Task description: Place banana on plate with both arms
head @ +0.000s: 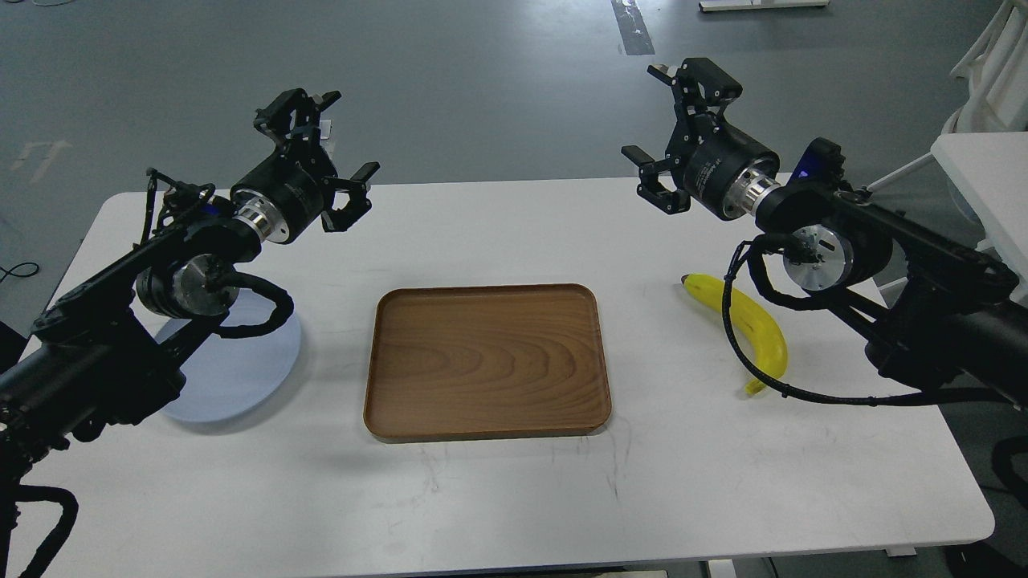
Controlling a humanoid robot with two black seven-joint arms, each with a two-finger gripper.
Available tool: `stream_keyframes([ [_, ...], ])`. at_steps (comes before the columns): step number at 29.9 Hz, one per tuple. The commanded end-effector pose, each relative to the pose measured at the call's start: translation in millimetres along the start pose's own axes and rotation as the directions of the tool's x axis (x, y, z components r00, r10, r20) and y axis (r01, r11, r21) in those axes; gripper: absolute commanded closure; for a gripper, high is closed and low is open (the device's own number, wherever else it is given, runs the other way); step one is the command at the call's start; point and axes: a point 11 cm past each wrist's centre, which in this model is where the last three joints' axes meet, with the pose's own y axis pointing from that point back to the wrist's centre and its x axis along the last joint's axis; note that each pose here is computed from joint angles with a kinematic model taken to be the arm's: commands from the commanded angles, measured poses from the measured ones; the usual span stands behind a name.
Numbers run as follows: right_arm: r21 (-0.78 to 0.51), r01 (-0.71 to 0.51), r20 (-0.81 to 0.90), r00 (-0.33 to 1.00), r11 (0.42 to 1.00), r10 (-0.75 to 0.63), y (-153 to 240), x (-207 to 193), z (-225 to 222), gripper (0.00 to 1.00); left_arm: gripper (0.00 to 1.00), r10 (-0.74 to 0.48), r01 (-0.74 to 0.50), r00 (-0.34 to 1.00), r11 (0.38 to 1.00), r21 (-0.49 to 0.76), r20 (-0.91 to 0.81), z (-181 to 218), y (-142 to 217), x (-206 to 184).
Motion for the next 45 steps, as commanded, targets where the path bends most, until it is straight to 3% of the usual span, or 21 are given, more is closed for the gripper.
stream_keyframes([
  [1, -0.001, -0.003, 0.0, 1.0, 1.0, 0.003, -0.3, 0.5, 0.5, 0.0, 0.02, 0.004, -0.004, 1.0, 1.0, 0.005, 0.003, 1.5, 0.8, 2.1],
  [12, 0.01, -0.022, -0.039, 0.999, 1.0, 0.022, -10.0, 5.2, -17.1, 0.0, 0.02, -0.013, 0.013, 1.0, 1.0, 0.018, 0.003, 1.0, 1.9, -1.6],
  [45, 0.011, 0.016, -0.038, 0.999, 1.0, -0.015, -24.4, -18.3, -15.3, 0.0, 0.02, -0.031, 0.03, 0.999, 0.999, 0.034, 0.019, -0.2, 5.0, -8.9],
])
